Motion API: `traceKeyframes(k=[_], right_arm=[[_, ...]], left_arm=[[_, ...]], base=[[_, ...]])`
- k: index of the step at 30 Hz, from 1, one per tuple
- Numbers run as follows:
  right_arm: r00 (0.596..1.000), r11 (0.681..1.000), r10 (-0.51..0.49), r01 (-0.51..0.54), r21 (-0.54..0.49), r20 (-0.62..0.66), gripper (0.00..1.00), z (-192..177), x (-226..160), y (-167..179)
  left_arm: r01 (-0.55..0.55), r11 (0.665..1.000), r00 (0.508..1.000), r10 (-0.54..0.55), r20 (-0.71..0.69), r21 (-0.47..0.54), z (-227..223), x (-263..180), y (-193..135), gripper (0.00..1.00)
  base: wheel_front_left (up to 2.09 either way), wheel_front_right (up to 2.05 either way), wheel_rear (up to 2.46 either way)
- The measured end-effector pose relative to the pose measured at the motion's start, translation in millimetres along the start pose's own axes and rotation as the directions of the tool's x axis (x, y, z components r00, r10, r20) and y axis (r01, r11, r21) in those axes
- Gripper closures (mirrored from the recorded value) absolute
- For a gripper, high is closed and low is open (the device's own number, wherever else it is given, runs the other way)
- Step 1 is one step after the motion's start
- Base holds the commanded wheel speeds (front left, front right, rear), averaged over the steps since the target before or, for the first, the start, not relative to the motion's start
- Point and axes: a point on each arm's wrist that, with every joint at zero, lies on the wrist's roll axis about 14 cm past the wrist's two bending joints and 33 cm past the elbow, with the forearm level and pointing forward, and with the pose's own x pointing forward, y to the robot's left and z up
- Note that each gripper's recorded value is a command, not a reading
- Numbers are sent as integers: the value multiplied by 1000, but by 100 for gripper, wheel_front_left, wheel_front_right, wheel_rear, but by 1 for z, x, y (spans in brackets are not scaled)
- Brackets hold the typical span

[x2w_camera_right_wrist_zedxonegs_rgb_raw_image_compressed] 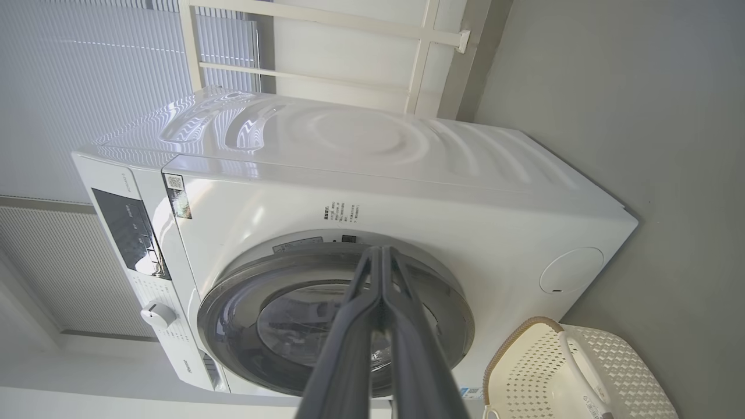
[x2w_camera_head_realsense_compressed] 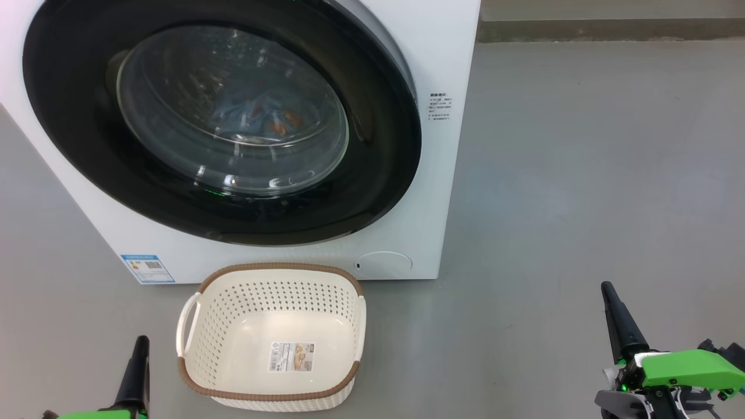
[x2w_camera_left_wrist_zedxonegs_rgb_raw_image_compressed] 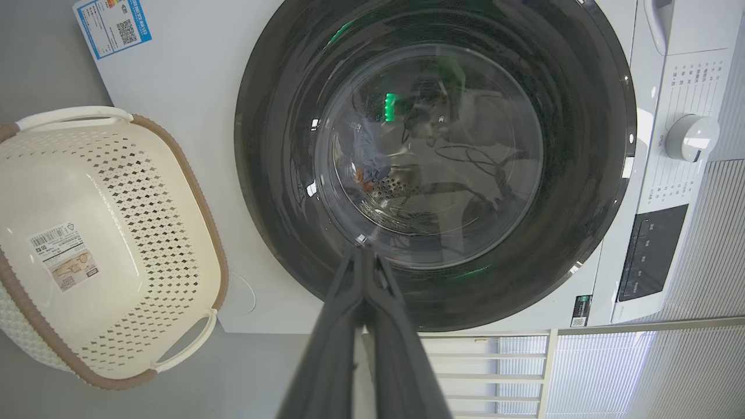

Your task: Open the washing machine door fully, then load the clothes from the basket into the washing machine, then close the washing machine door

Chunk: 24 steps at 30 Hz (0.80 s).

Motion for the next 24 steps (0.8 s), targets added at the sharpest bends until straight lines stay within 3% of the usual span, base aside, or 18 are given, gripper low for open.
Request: traceKeyframes(k=[10, 24], right_arm=[[1000, 994, 19, -20, 104, 3, 100, 2, 0, 5], [1000, 994, 4, -5, 105, 1, 100, 2, -4, -1]], left_arm=[[32, 996, 999, -32, 9, -87, 2, 2, -10, 100], [33, 995, 999, -33, 5, -90, 1, 2, -10, 100]], base=[[0, 0, 0], [0, 0, 0]])
